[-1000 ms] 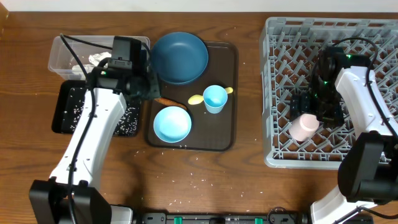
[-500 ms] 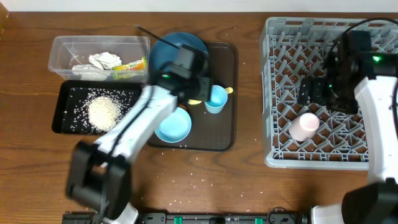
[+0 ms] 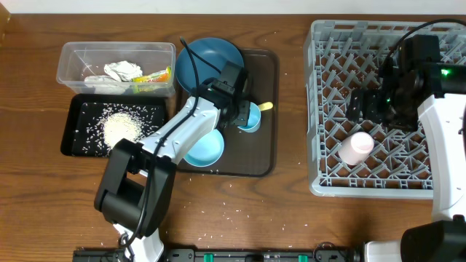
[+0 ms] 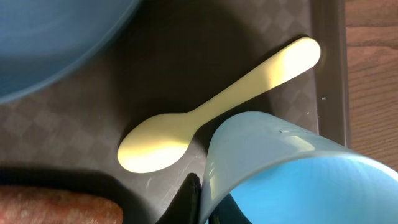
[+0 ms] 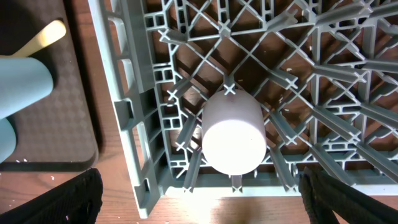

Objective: Sort waste into correct bins and load items into the dishwasher rack
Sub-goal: 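Grasp the blue cup with the left gripper, then lift the blue cup and pass it to the right gripper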

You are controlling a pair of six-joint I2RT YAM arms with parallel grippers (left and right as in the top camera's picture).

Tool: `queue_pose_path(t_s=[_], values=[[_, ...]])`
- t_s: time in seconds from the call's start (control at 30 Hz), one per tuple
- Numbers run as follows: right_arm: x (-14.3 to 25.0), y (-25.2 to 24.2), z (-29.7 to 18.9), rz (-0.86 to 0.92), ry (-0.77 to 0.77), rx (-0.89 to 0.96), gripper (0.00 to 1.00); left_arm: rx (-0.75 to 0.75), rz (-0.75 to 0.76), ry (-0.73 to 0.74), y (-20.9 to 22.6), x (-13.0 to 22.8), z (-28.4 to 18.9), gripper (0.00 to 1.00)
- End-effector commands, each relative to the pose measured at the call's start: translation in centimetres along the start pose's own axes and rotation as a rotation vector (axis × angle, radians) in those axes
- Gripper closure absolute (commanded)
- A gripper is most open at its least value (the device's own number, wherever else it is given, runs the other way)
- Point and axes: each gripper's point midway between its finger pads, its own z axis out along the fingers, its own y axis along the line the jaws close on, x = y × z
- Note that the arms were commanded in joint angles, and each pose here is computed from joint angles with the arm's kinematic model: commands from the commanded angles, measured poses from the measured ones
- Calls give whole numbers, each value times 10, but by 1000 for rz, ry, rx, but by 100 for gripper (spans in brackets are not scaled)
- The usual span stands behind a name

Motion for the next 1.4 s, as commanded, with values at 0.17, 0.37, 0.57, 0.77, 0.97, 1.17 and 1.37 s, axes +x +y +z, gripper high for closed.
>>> queue_pose_path(t_s=[0.17, 0.37, 0.57, 0.77, 0.97, 1.17, 1.37], values=[[-19, 48, -13, -102, -95, -259, 1, 243, -104, -113, -19, -37, -96, 94], [-34, 161, -47, -443, -281, -744, 1, 709, -129, -153, -33, -44, -193, 94], [-11, 248, -87, -778, -421, -1033, 1, 1096, -107, -153, -31, -40, -264, 94], [20, 297, -125, -1024, -531, -1224, 1, 1287, -79, -122, -30, -32, -297, 94], [42, 316, -135, -1160, -570, -1293, 1, 1293, -119, -91, -30, -32, -297, 94], [51, 323, -137, -1215, -587, -1319, 11, 1293, -126, -85, -30, -32, -297, 94], [51, 322, -140, -1223, -592, -1336, 38, 1293, -126, -86, -30, -32, -297, 83]])
